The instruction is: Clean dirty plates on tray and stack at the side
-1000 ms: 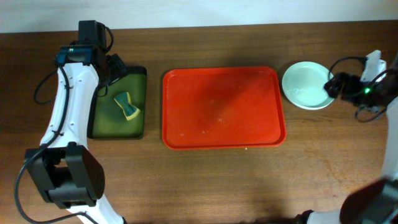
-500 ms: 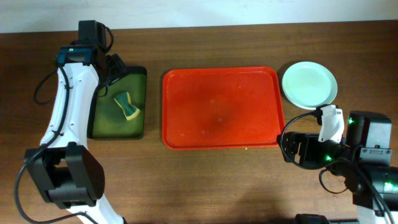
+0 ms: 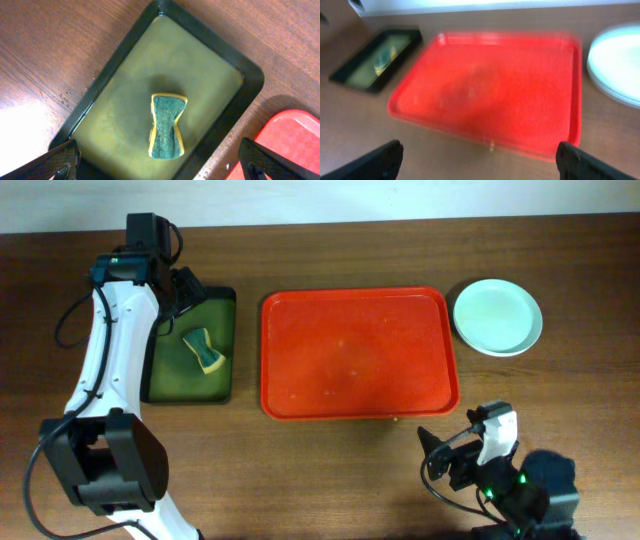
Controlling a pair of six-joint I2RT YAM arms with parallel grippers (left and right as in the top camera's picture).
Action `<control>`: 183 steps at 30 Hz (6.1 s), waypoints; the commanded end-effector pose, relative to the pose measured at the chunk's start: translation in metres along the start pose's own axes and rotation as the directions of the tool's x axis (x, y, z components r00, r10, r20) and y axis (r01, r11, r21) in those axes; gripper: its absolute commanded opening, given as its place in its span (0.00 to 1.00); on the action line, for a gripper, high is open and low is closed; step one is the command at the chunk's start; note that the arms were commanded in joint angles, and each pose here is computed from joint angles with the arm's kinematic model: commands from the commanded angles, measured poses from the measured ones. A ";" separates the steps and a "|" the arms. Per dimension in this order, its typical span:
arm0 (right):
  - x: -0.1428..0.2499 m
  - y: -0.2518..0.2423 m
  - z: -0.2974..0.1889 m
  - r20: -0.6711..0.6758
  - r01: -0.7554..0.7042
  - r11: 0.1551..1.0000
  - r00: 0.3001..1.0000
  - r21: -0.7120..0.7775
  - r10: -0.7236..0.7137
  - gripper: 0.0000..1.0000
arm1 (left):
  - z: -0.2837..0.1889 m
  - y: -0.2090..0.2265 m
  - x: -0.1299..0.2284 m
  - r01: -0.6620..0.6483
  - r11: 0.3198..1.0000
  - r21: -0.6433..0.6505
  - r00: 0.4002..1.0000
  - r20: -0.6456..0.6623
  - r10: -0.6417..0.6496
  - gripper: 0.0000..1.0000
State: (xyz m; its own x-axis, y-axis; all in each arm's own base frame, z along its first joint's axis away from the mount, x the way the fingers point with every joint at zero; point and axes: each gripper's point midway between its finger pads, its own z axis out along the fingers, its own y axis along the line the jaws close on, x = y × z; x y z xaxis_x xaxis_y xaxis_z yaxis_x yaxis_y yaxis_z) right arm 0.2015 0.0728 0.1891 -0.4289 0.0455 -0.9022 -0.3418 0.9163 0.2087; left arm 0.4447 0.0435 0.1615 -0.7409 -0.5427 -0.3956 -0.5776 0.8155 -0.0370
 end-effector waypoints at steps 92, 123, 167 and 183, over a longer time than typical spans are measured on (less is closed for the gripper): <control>0.007 -0.080 0.024 0.303 0.103 0.927 0.927 0.360 -0.220 0.98 | -0.069 0.093 0.165 -0.508 0.850 0.140 0.435 0.893 0.114 0.99; 0.007 -0.080 0.024 0.303 0.103 0.927 0.927 0.360 -0.220 0.98 | -0.069 0.096 0.162 -0.493 0.862 0.119 0.429 0.895 0.121 0.99; 0.007 -0.080 0.024 0.303 0.103 0.927 0.927 0.360 -0.220 0.98 | -0.069 0.096 0.162 -0.493 0.862 0.119 0.429 0.895 0.121 0.99; 0.007 -0.080 0.024 0.303 0.103 0.927 0.927 0.360 -0.220 0.98 | -0.069 0.096 0.162 -0.492 0.862 0.119 0.429 0.895 0.121 0.99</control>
State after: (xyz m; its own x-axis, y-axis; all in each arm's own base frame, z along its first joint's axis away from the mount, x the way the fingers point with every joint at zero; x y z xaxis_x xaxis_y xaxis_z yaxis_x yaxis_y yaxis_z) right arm 0.2457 0.0111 0.1604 -0.0650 -0.0480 -0.9967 -0.0709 0.9965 -0.0434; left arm 0.2454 0.0162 0.1580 -0.0820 0.0310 -0.9962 -0.0733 0.9966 0.0371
